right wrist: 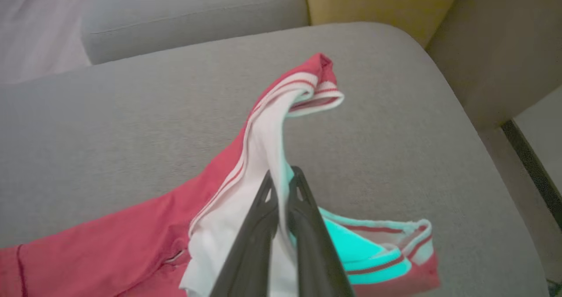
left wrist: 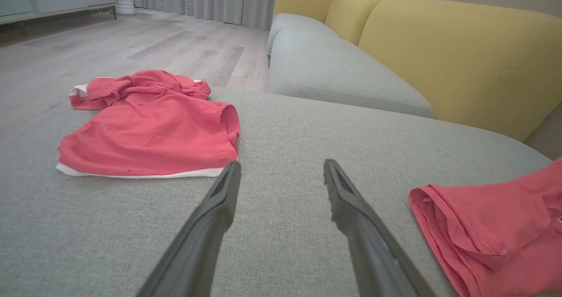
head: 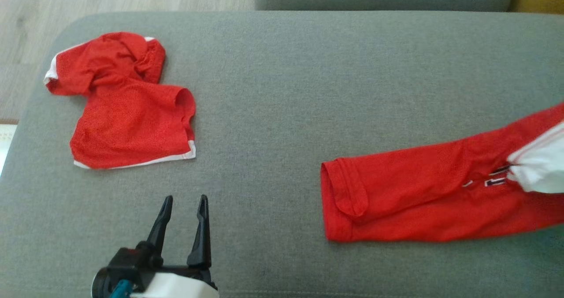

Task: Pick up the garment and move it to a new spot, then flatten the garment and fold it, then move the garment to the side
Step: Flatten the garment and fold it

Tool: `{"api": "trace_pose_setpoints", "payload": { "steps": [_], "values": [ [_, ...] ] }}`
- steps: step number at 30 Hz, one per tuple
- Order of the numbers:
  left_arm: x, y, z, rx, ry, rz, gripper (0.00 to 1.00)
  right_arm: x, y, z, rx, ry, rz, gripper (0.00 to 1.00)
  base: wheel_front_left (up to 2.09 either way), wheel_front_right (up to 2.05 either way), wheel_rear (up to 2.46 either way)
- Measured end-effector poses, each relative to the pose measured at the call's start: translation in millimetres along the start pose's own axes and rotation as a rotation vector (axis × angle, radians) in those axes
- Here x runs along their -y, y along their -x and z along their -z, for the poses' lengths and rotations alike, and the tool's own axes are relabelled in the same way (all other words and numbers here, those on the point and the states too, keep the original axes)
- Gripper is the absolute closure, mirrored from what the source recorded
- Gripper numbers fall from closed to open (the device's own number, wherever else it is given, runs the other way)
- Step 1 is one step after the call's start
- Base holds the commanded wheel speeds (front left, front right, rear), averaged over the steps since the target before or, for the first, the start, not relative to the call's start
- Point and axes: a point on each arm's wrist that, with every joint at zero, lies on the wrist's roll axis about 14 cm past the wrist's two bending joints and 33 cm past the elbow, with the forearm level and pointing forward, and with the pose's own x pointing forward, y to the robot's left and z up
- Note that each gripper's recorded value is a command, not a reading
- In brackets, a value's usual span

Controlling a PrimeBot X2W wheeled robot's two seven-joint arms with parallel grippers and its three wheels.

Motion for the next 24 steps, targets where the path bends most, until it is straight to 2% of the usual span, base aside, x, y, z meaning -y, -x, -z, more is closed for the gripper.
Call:
{"api": "trace_pose_setpoints", "payload": {
  "steps": [3,8,14,19,24],
  "values": [
    [2.9,0.4,-1.0,0.004,0.001,0.01,0.0,-35.9,12.2,3.1,-0.005,0.067,-0.105,1.0,0.0,0.0,0.0],
    [5.3,-0.9,-0.7,0.003,0.006,0.015,0.0,-110.3,23.5,43.4,-0.097,0.144,-0.295,1.0,0.0,0.0,0.0],
    [6.4,-0.6,8.5,-0.027,0.003,0.018,0.0,-193.6,26.2,83.6,-0.157,0.107,-0.497,1.0,0.0,0.0,0.0],
    [10.3,2.5,12.8,-0.04,0.007,0.03,0.0,-227.9,17.8,109.6,-0.202,0.107,-0.555,1.0,0.0,0.0,0.0],
    [5.4,1.4,11.5,-0.036,0.014,0.013,0.0,-242.9,6.7,111.2,-0.188,0.11,-0.571,1.0,0.0,0.0,0.0]
  ]
}}
